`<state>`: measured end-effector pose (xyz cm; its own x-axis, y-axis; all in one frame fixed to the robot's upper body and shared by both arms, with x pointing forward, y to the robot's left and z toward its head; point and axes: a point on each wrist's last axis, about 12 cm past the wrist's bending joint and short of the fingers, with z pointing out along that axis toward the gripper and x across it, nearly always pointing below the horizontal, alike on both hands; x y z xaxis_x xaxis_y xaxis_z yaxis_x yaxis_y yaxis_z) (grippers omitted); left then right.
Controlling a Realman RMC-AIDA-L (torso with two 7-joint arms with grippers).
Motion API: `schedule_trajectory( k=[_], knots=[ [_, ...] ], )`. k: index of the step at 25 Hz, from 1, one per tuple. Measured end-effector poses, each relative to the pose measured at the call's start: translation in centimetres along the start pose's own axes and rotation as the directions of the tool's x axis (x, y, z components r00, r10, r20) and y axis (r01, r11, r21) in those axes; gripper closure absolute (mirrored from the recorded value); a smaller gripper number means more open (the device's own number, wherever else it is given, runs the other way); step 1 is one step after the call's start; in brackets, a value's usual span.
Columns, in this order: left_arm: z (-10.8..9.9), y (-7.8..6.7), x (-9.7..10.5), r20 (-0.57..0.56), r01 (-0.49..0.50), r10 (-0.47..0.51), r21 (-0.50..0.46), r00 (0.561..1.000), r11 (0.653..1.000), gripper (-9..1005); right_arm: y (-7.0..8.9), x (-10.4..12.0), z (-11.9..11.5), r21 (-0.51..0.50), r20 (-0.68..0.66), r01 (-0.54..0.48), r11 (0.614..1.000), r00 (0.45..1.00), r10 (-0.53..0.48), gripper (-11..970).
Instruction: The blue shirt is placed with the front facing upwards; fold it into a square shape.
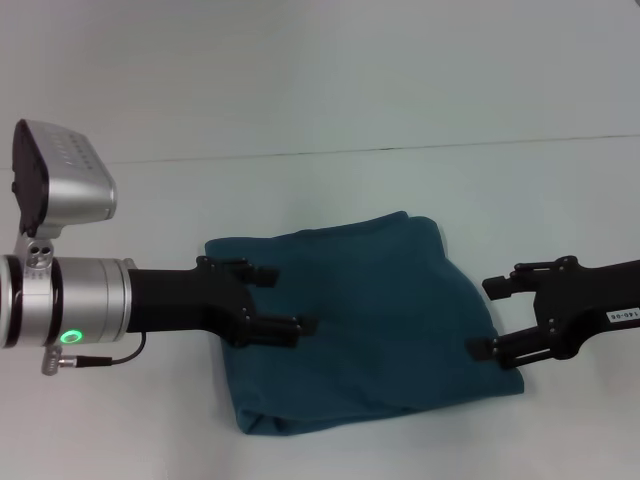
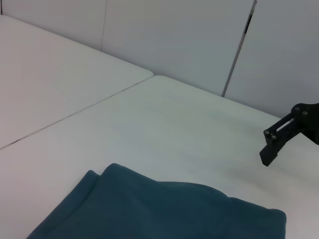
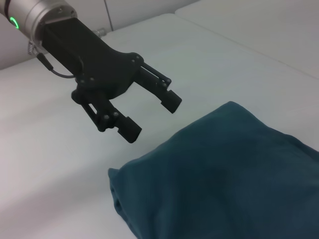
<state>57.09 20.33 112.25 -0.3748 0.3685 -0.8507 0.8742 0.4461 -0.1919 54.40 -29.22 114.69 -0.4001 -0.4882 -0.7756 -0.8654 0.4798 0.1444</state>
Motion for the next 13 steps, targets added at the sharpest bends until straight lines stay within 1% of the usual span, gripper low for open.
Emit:
schedule_trajectory(
  k=[13],
  knots=[
    [-0.01, -0.31, -0.12, 0.013, -0.006, 0.006, -0.006, 1.000, 1.000, 119, -0.25, 0.84, -0.15, 0.036, 0.010, -0.013, 0.999, 1.000, 0.013, 28]
  ],
)
